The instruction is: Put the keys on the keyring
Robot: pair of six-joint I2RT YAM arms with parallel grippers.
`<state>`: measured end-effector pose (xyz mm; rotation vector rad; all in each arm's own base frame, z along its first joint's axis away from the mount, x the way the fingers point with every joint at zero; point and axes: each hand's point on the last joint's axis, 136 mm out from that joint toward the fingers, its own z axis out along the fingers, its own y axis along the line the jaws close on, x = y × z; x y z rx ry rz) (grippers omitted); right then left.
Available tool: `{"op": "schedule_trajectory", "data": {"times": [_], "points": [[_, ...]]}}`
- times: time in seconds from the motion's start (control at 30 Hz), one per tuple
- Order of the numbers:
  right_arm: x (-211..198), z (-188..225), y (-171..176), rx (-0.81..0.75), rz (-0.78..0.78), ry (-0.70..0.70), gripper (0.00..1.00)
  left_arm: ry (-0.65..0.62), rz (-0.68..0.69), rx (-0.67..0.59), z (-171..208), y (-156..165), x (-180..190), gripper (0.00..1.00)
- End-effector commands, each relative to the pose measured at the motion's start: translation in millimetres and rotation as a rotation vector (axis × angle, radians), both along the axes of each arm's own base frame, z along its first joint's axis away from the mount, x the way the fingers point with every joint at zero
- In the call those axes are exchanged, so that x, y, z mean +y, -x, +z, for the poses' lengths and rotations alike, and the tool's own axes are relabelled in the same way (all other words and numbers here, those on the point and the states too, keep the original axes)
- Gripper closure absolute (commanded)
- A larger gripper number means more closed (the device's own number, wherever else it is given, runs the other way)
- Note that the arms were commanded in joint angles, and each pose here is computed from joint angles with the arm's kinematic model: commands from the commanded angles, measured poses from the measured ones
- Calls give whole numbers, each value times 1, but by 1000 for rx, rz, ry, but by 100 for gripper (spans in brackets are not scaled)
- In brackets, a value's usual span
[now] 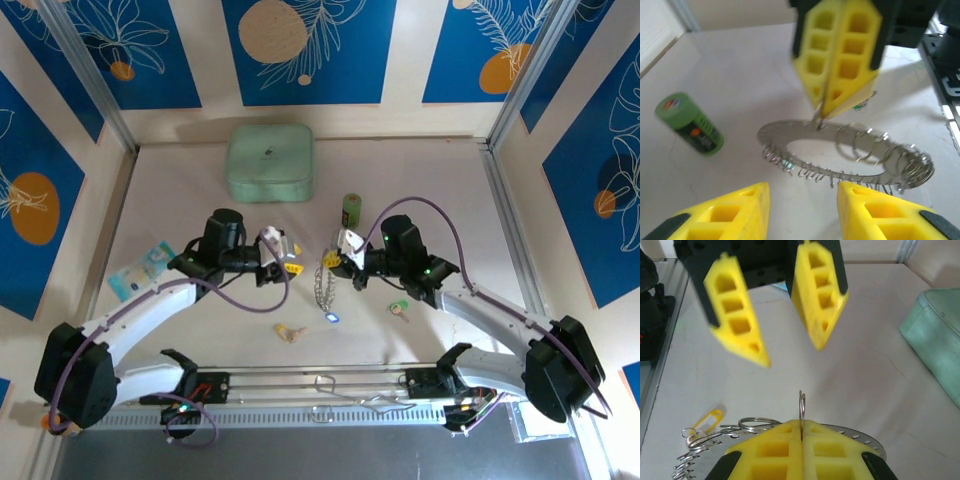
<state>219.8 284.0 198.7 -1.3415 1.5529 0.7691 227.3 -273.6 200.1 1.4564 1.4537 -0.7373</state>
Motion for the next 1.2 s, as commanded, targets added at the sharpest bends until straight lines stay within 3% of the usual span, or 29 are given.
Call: {"op": "schedule_trajectory", "data": {"times": [0.0, 0.73, 1.17], "points": [[3, 3, 9, 23, 72, 27, 100, 15, -105, -115, 0, 5, -12, 64], [23, -8, 8, 4, 117, 172, 100, 28, -192, 0, -8, 18, -26, 77], [24, -5, 10, 37, 117, 150, 99, 36, -204, 5, -1, 21, -31, 100]]}}
